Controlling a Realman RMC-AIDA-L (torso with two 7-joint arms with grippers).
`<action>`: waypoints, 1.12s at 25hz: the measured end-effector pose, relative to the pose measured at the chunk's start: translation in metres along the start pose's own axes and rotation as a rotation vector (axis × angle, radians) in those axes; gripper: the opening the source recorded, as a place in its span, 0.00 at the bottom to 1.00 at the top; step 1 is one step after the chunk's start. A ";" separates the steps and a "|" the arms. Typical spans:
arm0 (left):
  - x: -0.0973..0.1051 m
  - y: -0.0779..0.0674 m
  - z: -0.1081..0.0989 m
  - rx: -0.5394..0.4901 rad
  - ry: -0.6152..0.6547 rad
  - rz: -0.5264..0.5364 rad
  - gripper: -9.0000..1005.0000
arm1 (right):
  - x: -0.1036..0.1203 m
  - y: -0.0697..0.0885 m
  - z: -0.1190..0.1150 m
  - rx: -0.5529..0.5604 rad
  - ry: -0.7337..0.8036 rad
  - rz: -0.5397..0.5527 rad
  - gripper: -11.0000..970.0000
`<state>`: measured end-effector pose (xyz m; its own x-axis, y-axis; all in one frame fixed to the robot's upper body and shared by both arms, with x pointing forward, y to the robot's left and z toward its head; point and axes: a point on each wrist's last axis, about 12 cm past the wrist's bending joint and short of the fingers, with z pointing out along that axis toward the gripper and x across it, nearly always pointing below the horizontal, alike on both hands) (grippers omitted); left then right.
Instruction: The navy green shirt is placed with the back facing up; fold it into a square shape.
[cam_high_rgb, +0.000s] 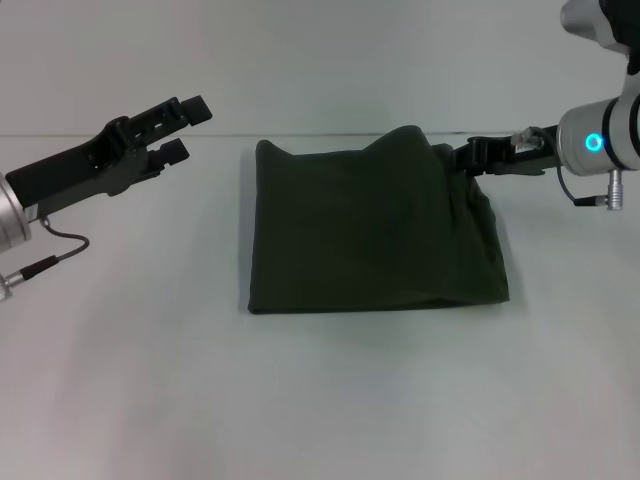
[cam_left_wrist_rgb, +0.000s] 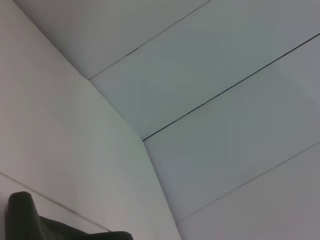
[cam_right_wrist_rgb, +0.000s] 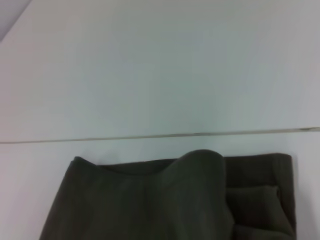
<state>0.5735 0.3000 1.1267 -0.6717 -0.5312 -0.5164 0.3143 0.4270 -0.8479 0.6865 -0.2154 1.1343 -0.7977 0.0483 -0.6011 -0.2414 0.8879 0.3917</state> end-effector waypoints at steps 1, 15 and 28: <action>0.000 0.000 0.000 0.000 0.000 0.000 0.93 | 0.000 -0.001 0.000 0.003 0.008 -0.002 0.34; 0.001 -0.001 0.003 0.006 0.006 -0.001 0.93 | 0.015 0.000 0.013 0.057 0.053 -0.037 0.25; 0.002 -0.001 0.003 0.008 0.003 -0.006 0.93 | 0.020 0.008 0.021 0.074 0.056 -0.090 0.17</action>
<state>0.5742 0.2961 1.1265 -0.6755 -0.5314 -0.5112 0.3157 0.4181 -0.8518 0.6804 -0.1978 1.1108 -0.8044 -0.0570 -0.5913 -0.2737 0.9190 0.2837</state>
